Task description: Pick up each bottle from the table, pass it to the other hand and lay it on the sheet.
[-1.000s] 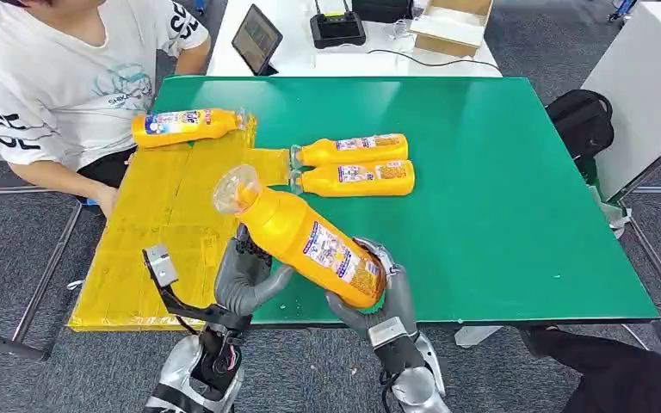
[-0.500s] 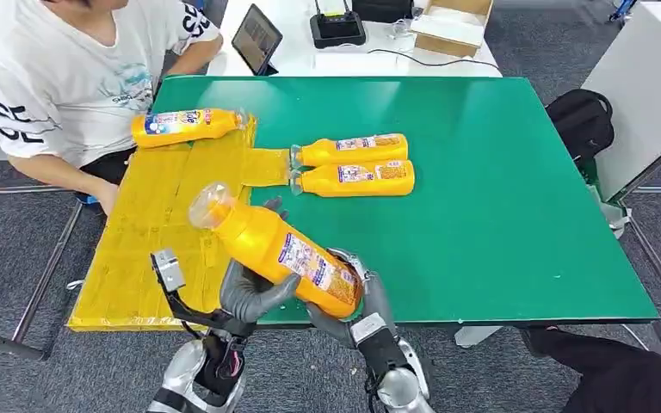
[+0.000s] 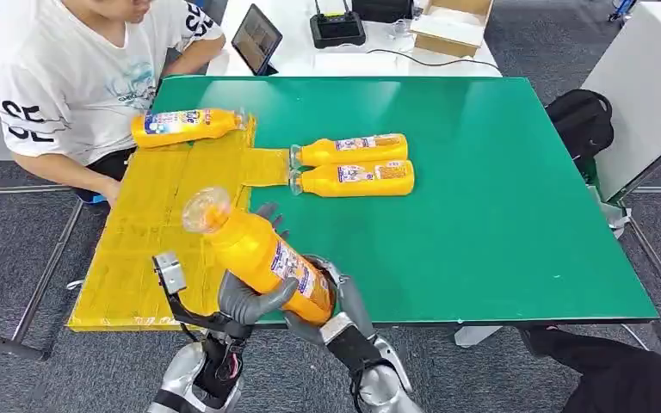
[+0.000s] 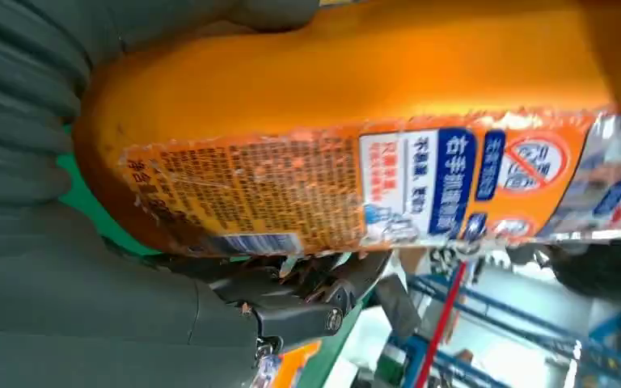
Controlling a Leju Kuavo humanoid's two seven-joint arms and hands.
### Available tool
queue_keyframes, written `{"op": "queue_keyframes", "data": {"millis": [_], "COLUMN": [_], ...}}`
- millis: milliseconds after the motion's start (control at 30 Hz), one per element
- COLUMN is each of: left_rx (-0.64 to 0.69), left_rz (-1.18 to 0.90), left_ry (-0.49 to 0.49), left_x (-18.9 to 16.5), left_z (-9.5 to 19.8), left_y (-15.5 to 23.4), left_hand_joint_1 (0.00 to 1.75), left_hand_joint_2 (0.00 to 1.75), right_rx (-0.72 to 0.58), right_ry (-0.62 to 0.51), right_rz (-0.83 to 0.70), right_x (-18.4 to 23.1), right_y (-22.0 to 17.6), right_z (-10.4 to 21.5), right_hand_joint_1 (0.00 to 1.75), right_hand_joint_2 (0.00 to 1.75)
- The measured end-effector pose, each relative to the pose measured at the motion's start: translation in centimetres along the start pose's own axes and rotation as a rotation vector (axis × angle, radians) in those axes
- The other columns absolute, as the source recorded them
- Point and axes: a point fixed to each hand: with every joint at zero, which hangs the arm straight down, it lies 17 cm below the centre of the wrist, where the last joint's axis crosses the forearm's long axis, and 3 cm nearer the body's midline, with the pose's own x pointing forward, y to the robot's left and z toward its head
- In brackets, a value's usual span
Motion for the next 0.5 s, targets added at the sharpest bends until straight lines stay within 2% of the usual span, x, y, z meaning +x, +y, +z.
{"op": "queue_keyframes", "data": {"millis": [233,500], "left_rx": [0.018,0.028], "left_rz": [-0.007,-0.010], "left_ry": [0.018,0.025], "left_x": [-0.5,-0.7], "left_z": [0.4,0.7], "left_y": [0.9,1.2], "left_hand_joint_1": [0.00,0.00], "left_hand_joint_2": [1.75,1.75], "right_rx": [0.081,0.106], "right_ry": [0.034,0.052], "right_rz": [0.039,0.049], "right_x": [-1.4,-2.2], "right_y": [1.6,2.0], "right_z": [0.1,0.3], "right_hand_joint_1": [1.75,1.75], "right_hand_joint_2": [1.75,1.75]}}
